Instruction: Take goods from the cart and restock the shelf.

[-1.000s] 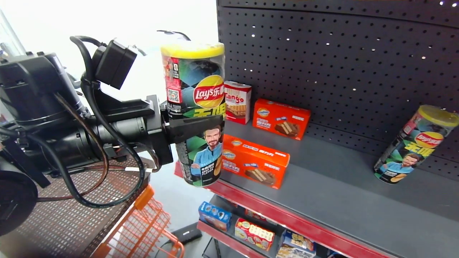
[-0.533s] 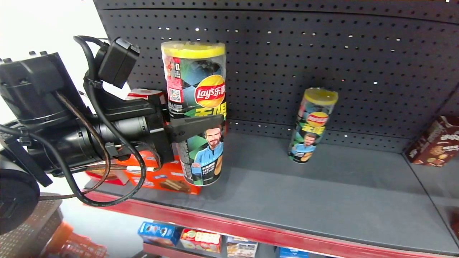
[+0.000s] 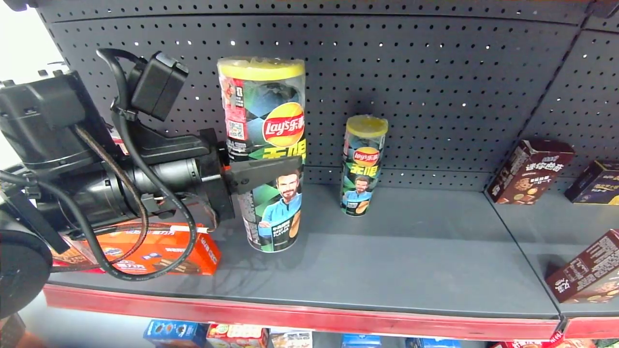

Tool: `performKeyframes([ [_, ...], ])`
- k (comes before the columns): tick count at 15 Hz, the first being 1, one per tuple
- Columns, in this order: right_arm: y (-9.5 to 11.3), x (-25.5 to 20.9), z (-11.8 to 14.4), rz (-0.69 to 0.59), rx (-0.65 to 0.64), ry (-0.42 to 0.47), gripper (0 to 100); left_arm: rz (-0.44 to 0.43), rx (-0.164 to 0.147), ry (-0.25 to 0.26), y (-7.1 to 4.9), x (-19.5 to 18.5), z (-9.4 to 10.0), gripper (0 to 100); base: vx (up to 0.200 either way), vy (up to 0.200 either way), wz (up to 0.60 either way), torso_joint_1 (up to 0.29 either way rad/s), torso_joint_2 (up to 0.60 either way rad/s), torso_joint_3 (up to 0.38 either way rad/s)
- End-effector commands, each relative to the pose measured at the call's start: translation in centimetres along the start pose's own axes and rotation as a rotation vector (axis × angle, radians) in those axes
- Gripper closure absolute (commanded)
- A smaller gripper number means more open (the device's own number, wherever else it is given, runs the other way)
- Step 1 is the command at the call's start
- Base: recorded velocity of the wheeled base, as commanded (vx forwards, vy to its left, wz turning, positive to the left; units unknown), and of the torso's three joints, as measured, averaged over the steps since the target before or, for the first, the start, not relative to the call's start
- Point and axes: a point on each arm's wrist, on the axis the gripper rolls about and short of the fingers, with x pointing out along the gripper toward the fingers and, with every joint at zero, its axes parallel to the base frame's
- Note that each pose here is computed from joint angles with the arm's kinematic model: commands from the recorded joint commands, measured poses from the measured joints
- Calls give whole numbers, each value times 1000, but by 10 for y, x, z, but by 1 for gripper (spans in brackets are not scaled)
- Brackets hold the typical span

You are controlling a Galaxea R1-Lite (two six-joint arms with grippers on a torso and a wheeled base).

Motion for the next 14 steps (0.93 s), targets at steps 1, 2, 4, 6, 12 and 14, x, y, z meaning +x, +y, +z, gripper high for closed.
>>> performKeyframes([
  [1, 0, 0, 0, 0, 0, 1, 0, 2, -3, 3, 0, -1, -1, 100, 0, 0, 0, 0, 0, 0],
  [2, 0, 0, 0, -1, 2, 1, 0, 2, -2, 2, 0, -1, -1, 100, 0, 0, 0, 0, 0, 0],
  [4, 0, 0, 0, -1, 2, -1, 0, 3, -2, 1, 0, -1, 0, 100, 0, 0, 0, 0, 0, 0],
  [6, 0, 0, 0, 0, 2, 1, 0, 12, -3, 2, 2, -2, -1, 100, 0, 0, 0, 0, 0, 0],
  [12, 0, 0, 0, -1, 2, 1, 0, 18, 2, -5, 1, -6, 3, 100, 0, 0, -200, -2, -2, 1],
  [14, 0, 0, 0, -1, 2, 1, 0, 29, 1, -4, 3, -8, 2, 100, 0, 0, 0, 0, 0, 0],
])
